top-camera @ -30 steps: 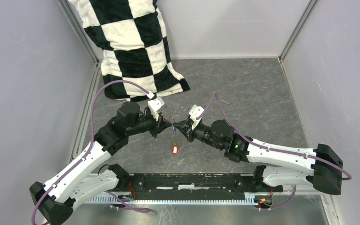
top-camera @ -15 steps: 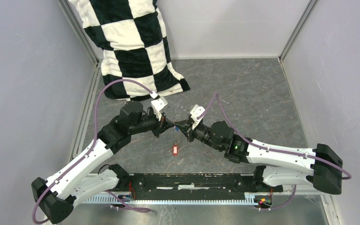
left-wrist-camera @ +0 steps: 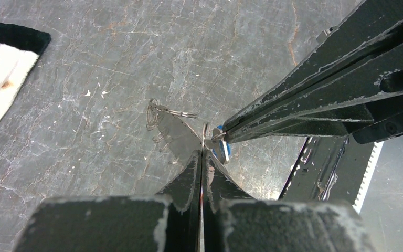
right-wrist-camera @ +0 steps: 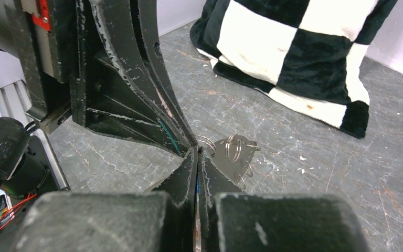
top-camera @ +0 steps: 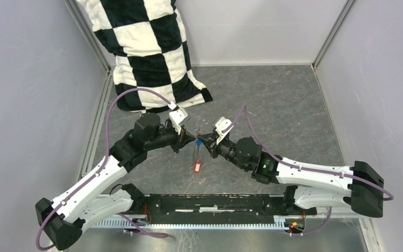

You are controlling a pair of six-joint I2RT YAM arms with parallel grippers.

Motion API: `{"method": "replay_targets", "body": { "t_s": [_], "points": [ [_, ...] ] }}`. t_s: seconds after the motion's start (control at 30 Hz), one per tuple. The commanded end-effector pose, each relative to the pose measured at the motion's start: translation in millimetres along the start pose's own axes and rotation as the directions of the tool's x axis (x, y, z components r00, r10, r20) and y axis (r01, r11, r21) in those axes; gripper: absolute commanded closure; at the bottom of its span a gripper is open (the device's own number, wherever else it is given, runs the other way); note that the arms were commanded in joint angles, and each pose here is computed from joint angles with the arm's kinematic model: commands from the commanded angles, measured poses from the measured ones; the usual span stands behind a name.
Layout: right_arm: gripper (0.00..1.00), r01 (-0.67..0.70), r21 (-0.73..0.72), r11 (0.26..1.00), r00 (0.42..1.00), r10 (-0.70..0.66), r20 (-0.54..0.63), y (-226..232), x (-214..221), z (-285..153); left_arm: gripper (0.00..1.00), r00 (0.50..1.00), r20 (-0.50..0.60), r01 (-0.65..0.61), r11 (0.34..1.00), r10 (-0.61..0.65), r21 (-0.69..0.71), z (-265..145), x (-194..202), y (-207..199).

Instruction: Put the keys on the keyring

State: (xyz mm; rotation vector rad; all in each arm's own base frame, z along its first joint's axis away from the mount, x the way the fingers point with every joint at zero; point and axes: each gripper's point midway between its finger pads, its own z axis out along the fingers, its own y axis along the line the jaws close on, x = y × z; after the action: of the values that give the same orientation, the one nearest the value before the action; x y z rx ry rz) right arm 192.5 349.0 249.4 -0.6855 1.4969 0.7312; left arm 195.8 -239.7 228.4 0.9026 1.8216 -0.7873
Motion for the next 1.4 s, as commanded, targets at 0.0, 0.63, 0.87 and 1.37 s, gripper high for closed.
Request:
{"method": "replay_targets", "body": {
  "t_s": [0.0, 0.63, 0.87, 1.37],
  "points": [
    [1.00, -0.037, 0.035, 0.999, 0.998, 0.035, 0.058, -4.4, -16.0, -3.2, 0.98, 0.997, 0.071, -0.034, 0.999, 0.033, 0.010, -0.6, -16.9, -2.9],
    [1.00, -0.038, 0.004, 0.999, 0.997, 0.038, 0.062, 5.2, -18.5, 0.5, 0.98, 0.996, 0.078, -0.039, 0.999, 0.037, 0.021, -1.1, -16.6, -6.0],
    [1.00, -0.034, -0.010, 0.999, 0.997, 0.035, 0.062, 10.3, -20.1, 3.4, 0.98, 0.996, 0.079, -0.039, 0.999, 0.038, 0.017, -1.7, -15.3, -5.4],
    [1.00, -0.046, 0.013, 0.999, 0.997, 0.045, 0.066, 8.7, -21.1, 5.3, 0.98, 0.995, 0.069, -0.070, 0.997, 0.067, 0.037, -2.0, -6.9, -7.9]
  ]
}}
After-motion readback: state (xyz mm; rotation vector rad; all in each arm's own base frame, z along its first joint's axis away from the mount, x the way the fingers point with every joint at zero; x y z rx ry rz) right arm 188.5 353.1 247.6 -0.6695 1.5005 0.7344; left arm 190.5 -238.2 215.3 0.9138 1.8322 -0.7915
